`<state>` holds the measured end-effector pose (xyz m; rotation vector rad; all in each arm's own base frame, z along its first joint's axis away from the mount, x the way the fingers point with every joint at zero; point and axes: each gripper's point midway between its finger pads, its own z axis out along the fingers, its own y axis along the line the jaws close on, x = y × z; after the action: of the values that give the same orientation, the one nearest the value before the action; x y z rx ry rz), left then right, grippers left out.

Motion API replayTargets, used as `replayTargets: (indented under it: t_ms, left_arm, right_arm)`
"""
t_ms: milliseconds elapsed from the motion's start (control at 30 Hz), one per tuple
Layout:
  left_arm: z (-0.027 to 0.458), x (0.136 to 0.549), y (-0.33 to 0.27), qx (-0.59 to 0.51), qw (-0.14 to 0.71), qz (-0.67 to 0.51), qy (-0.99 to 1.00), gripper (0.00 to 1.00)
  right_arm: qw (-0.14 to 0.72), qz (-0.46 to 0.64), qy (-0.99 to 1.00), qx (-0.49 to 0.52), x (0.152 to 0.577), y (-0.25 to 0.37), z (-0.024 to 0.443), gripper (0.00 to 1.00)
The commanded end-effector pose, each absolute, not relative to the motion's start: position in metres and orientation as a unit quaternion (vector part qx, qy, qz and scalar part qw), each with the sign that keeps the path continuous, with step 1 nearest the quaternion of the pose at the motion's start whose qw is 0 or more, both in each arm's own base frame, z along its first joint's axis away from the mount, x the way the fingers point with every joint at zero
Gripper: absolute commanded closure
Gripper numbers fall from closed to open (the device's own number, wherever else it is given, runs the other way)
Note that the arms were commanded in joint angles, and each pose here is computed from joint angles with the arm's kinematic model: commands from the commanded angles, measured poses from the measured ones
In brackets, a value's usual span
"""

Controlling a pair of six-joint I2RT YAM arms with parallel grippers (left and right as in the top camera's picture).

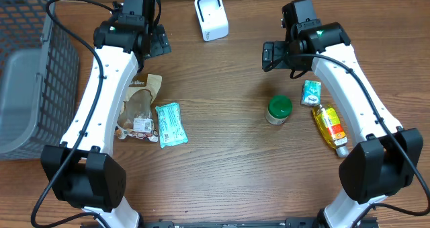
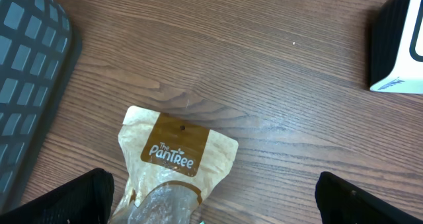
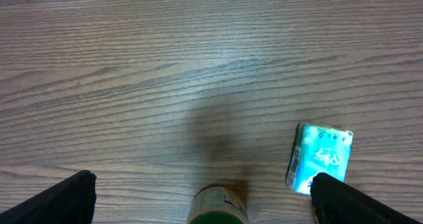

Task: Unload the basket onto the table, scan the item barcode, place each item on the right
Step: 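Open the right gripper and lift it away from the jar, then move the left gripper down onto the teal wipes pack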

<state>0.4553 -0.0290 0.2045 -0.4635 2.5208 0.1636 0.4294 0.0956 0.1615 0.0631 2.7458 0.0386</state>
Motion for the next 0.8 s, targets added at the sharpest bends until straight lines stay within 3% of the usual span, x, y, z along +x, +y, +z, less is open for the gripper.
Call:
replayTargets:
  t_ms: [0, 700, 767]
  left_arm:
    - [0.217, 0.457, -0.028, -0.170, 0.299, 0.065, 0.937, 0.00]
    - [0.218, 0.462, -0.039, -0.164, 0.303, 0.033, 0.938, 0.00]
    - [0.213, 0.456, -0.041, -0.155, 0.288, 0.030, 0.944, 0.34]
  right_arm:
    - [0.212, 0.012, 0.977, 0.031, 0.433, 0.092, 0.172, 0.00]
    - [0.213, 0.012, 0.977, 0.031, 0.433, 0.092, 0.172, 0.00]
    - [0.212, 0.012, 0.977, 0.031, 0.433, 0.092, 0.172, 0.00]
